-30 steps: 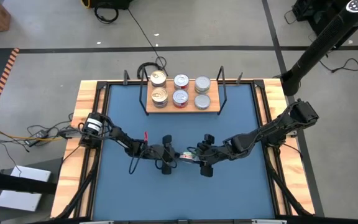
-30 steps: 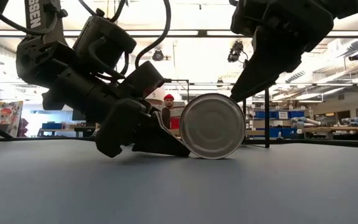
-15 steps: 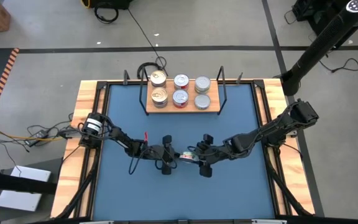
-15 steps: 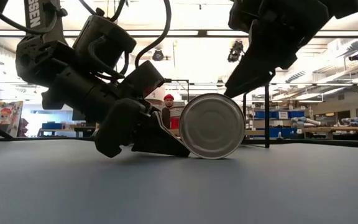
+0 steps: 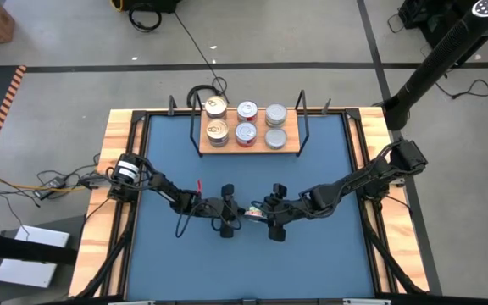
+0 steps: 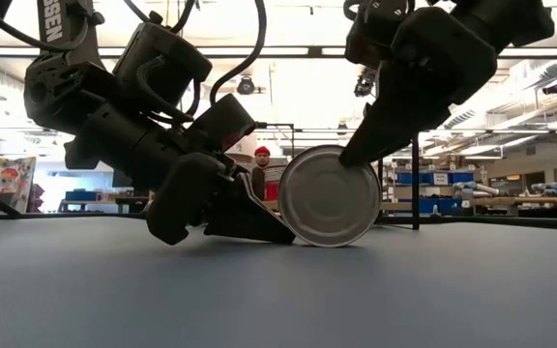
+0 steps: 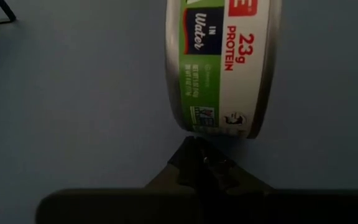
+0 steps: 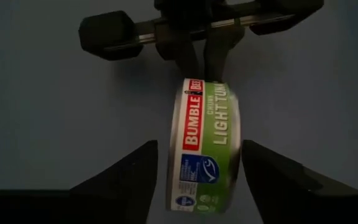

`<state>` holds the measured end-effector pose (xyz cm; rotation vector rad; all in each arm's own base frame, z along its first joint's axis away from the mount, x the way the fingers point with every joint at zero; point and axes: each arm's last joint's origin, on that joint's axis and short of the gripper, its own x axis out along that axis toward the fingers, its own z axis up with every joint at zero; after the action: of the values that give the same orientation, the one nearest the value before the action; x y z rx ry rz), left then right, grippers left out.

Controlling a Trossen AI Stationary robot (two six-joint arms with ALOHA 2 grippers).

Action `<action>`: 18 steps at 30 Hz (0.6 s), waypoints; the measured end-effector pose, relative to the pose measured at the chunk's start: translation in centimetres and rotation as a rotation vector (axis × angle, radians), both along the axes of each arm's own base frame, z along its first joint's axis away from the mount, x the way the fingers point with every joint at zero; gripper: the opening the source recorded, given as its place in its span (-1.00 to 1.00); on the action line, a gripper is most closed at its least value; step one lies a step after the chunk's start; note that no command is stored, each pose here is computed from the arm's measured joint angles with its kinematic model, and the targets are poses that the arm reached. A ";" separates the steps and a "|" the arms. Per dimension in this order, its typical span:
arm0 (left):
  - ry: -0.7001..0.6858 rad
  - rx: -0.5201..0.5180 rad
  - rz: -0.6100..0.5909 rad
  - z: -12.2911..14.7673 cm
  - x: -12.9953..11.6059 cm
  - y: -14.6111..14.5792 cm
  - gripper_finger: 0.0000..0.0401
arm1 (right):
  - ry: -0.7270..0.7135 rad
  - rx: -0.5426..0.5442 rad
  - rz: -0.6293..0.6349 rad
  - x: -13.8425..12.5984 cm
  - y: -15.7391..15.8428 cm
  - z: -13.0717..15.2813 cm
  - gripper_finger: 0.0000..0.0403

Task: Stack canned seafood by type on shelf
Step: Stack the white tuna can on the bottom white tuna can on the shelf

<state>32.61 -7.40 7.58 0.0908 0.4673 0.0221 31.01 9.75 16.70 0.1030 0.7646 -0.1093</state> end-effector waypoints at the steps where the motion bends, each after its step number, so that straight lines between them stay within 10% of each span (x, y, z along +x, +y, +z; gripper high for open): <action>1: -0.001 0.000 -0.001 0.0 0.0 0.0 -0.98 | 0.000 0.000 0.001 0.0 0.0 0.0 0.18; 9: 0.004 -0.005 0.000 0.0 0.0 0.0 -0.98 | 0.001 0.034 0.001 0.1 0.0 0.0 -0.32; 18: 0.049 0.016 -0.006 0.8 -0.4 -0.3 -0.98 | 0.007 0.066 0.000 0.0 -1.0 0.7 -0.32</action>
<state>32.16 -7.65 8.37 0.1084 0.5156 0.0174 31.02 8.80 17.36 0.1652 0.7751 -0.0846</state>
